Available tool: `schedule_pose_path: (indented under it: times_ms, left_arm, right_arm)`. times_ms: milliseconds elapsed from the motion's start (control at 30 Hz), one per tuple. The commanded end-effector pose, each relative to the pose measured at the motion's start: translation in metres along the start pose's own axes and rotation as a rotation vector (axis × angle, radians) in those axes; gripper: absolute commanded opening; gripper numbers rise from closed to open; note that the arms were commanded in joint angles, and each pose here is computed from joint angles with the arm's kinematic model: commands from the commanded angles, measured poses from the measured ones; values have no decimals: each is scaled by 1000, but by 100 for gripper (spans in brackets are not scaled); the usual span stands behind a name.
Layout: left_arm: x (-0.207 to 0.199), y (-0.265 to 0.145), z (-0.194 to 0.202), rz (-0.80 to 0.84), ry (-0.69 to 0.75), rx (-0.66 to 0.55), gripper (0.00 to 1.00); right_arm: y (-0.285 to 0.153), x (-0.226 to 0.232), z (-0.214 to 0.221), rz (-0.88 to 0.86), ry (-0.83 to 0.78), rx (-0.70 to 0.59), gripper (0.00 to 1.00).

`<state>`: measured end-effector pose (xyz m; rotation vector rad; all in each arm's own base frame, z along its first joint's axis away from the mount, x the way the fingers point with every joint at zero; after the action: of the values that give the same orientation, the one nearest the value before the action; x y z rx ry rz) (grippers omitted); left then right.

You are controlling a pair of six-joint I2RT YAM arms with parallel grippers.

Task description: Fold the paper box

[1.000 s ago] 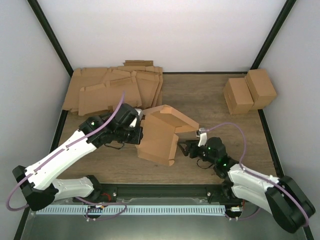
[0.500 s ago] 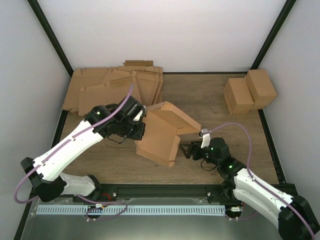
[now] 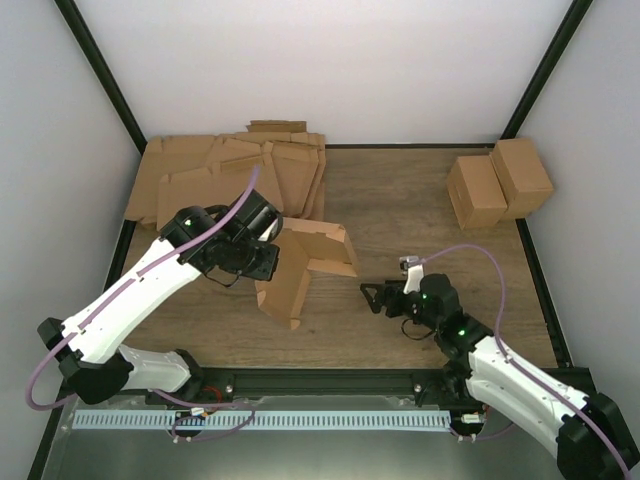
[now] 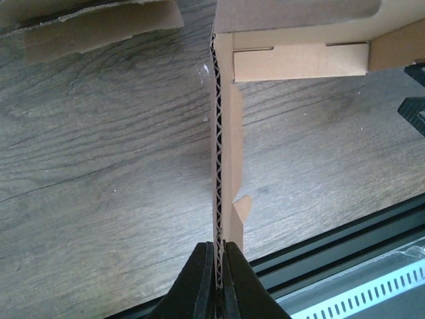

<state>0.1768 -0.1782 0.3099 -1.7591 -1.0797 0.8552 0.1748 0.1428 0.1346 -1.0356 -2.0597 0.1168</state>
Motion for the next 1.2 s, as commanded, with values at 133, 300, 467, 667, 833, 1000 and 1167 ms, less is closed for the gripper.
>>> schedule_pose_path:
  times_ms: [133, 300, 467, 667, 833, 1000, 1167]
  left_arm:
    - [-3, 1, 14, 66, 28, 60, 4]
    - [2, 16, 23, 28, 31, 114, 4]
    - [1, 28, 22, 3, 43, 149, 4]
    - [-1, 35, 16, -14, 53, 164, 4]
    - [-1, 36, 13, -19, 57, 158, 4]
    - [-2, 36, 12, -18, 56, 150, 5]
    - [-2, 39, 12, -15, 55, 149, 6]
  right_arm:
    - [-15, 55, -56, -99, -171, -58, 93]
    - [-18, 70, -65, -147, -225, -42, 93]
    - [-16, 81, -66, -232, -251, -28, 91]
    - [-14, 86, -61, -311, -320, -52, 84]
    - [-8, 78, -50, -320, -387, -101, 79]
    - [-5, 84, -43, -363, -477, -122, 81]
    - [3, 86, -41, -365, -559, -154, 82]
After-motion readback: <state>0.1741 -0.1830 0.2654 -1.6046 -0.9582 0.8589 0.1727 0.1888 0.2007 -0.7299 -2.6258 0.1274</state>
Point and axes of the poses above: each gripper's point midway between its finger pads, its own y axis out along the fingers, its own x axis along the line the jaws close on, z = x × y, the point moved 6 cm from there along -y, back along the fingers, and after that the axes turned 4 degrees about y, right-handed, at the moved point
